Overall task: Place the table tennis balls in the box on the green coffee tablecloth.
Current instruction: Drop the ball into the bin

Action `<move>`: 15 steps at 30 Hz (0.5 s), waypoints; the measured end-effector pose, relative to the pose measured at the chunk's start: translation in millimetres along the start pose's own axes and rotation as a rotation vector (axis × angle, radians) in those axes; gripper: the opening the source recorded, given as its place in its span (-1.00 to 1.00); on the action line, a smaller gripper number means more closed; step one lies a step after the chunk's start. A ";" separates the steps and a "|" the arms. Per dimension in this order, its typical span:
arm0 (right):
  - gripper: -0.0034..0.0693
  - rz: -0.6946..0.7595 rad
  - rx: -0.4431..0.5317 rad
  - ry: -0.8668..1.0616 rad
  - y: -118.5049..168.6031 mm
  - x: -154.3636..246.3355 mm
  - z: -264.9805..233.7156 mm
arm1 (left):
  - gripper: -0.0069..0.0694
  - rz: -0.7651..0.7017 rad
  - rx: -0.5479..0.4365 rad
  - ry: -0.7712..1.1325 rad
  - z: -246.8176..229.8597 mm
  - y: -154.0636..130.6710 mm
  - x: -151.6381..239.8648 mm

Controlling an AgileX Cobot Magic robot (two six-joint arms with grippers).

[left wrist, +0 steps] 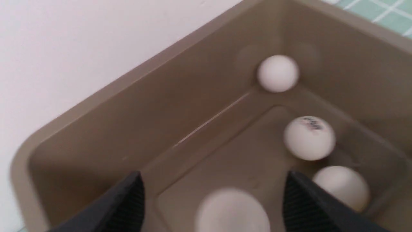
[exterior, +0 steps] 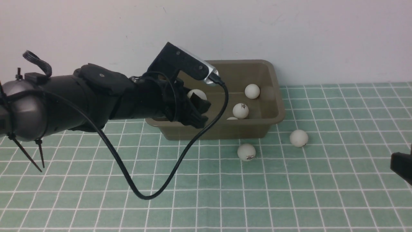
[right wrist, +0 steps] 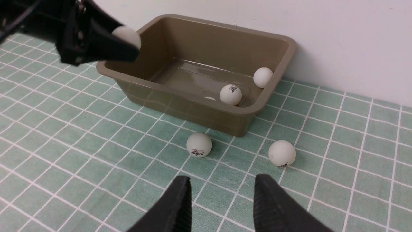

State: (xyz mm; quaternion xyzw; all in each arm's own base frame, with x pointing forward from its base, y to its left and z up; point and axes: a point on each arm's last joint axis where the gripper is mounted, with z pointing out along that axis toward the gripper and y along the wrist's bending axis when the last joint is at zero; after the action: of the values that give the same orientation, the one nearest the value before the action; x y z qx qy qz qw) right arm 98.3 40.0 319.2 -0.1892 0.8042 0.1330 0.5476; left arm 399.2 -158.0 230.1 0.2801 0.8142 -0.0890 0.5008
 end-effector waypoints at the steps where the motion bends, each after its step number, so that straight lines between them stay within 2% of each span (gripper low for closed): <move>1: -0.21 -0.001 0.001 -0.002 -0.1 -0.2 0.0 | 0.56 -0.016 -0.028 0.009 3.7 3.8 1.4; 3: -0.21 -0.003 0.003 -0.004 -0.3 -0.3 0.0 | 0.74 -0.036 -0.091 0.026 3.2 10.6 2.4; 7: -0.21 -0.032 0.010 -0.011 -0.9 -1.0 0.0 | 0.79 -0.042 -0.221 0.010 -24.5 18.6 -13.2; 10: -0.21 -0.075 0.021 -0.020 -2.3 -2.1 0.9 | 0.68 -0.047 -0.265 -0.055 -65.8 12.9 -33.4; 13: -0.21 -0.083 0.033 -0.017 -5.3 -3.1 5.4 | 0.47 -0.034 -0.231 -0.130 -102.6 -4.7 -47.6; 15: -0.21 -0.077 0.036 -0.001 -8.1 -3.0 11.4 | 0.33 -0.016 -0.169 -0.194 -127.9 -21.9 -56.0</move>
State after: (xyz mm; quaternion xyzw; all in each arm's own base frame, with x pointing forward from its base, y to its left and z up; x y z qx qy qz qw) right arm 112.4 38.0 317.8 -0.2100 0.7982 0.0973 0.5561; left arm 308.6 -142.3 337.3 0.2205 0.7686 -0.0508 0.5984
